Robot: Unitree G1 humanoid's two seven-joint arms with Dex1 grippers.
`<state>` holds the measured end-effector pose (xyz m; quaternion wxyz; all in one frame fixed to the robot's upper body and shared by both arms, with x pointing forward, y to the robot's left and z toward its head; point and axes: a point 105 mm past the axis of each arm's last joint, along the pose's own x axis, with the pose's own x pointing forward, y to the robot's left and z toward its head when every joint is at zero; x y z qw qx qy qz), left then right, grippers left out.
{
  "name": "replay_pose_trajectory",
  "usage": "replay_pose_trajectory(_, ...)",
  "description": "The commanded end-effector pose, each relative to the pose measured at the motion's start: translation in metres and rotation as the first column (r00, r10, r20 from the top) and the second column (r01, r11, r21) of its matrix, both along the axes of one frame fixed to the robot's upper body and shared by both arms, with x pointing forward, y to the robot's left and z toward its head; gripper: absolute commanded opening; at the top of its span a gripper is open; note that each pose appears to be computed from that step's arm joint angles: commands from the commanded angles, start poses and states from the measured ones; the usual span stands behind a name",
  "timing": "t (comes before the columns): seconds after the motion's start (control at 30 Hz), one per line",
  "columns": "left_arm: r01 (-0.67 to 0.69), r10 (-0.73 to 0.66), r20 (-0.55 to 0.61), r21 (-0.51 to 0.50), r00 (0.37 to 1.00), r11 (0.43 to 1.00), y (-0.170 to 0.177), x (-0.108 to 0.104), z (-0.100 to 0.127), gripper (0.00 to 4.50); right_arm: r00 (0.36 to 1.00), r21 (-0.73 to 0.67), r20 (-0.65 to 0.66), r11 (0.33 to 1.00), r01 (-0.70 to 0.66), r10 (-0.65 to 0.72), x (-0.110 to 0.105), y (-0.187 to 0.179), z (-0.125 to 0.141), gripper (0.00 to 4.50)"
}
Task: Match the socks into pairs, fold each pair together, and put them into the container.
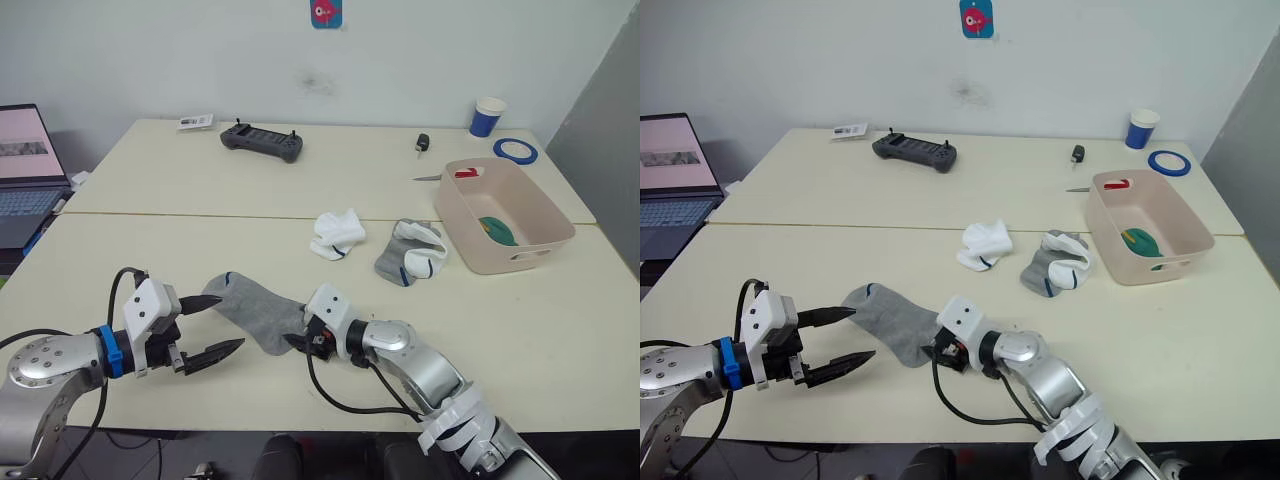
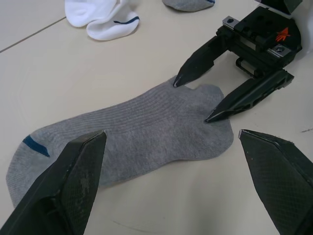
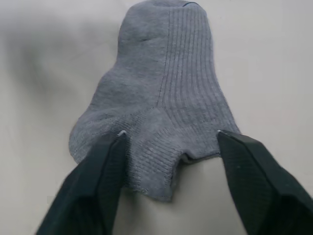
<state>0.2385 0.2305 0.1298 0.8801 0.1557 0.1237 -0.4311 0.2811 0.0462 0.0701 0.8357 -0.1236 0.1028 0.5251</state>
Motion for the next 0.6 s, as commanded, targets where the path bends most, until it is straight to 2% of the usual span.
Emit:
replay_pose_trajectory(0.03, -0.008, 0.007, 0.044, 0.007, 0.999, 1.0, 0.003, 0.003, 0.007, 4.5, 0.999, -0.014, 0.005, 0.999, -0.048, 0.048, -0.01, 0.002, -0.002, 1.96)
replay_pose_trajectory(0.2, -0.007, 0.007, 0.047, 0.013, 0.999, 1.0, 0.007, 0.004, 0.006, 4.5, 0.996, -0.048, 0.072, 0.997, -0.054, 0.057, -0.011, -0.01, 0.003, 0.17)
replay_pose_trajectory(0.23, -0.01, 0.009, 0.048, 0.018, 0.999, 1.0, 0.008, 0.005, 0.005, 4.5, 0.995, -0.049, 0.082, 0.997, -0.055, 0.059, -0.012, -0.013, 0.005, 0.05)
replay_pose_trajectory(0.3, -0.017, 0.015, 0.045, 0.028, 0.999, 0.999, 0.012, 0.005, 0.003, 4.5, 0.993, -0.048, 0.088, 0.996, -0.076, 0.08, -0.017, -0.021, 0.01, 0.05)
replay_pose_trajectory(0.43, -0.037, 0.036, 0.026, 0.037, 0.999, 0.999, 0.02, 0.005, 0.001, 4.5, 0.973, -0.09, 0.106, 0.976, -0.198, 0.207, -0.035, -0.04, 0.016, 0.05)
replay_pose_trajectory(0.6, -0.049, 0.051, -0.045, 0.028, 0.998, 0.998, 0.024, 0.003, -0.004, 4.5, 0.923, -0.222, 0.111, 0.914, -0.34, 0.37, -0.053, -0.079, 0.017, 0.05)
